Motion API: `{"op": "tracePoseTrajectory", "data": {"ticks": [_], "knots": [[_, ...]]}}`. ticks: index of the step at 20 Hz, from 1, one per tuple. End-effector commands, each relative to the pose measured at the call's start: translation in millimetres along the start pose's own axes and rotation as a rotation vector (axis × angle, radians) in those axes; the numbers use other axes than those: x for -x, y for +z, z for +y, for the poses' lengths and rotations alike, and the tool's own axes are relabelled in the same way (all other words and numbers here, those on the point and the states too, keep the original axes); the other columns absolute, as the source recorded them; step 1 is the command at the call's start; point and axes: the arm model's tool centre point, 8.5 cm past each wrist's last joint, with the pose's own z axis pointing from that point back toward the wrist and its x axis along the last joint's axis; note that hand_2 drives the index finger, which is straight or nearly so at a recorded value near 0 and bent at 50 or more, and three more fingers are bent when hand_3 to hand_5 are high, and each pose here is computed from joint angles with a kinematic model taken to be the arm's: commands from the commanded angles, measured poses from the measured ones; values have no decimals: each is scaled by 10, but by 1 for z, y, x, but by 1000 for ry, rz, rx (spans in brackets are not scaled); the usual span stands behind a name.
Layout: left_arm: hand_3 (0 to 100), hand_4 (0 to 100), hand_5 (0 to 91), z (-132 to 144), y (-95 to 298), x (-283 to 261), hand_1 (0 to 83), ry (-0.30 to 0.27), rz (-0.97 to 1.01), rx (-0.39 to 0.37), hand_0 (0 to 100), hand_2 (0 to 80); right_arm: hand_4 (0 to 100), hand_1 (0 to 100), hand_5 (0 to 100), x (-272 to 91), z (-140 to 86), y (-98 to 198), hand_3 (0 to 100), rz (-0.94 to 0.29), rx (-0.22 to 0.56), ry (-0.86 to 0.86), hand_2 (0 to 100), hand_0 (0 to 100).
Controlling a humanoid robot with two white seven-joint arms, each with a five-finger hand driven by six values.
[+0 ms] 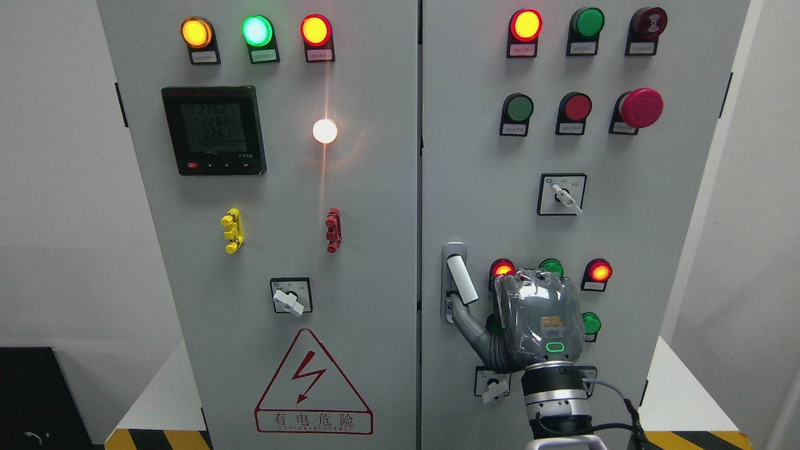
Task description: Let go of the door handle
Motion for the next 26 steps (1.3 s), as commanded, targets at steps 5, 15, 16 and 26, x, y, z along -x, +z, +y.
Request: {"op": "tracePoseTrajectory", "data": {"ticks": [5,15,16,26], "knots": [[0,0,0,0,1,12,556,3,20,0,120,0,916,197,981,0,-2,0,1000,0,7,1,943,448],[0,0,0,0,1,12,556,3,20,0,120,0,915,201,981,6,-3,0,1000,16,9,1,945,449],[0,0,0,0,1,12,556,3,18,0,120,0,915,201,981,6,-3,0,1000,16,9,1,945,450],[0,0,0,0,1,12,556,3,18,0,120,0,915,200,982,7,-3,0,1000,19,11,2,945,455]]}}
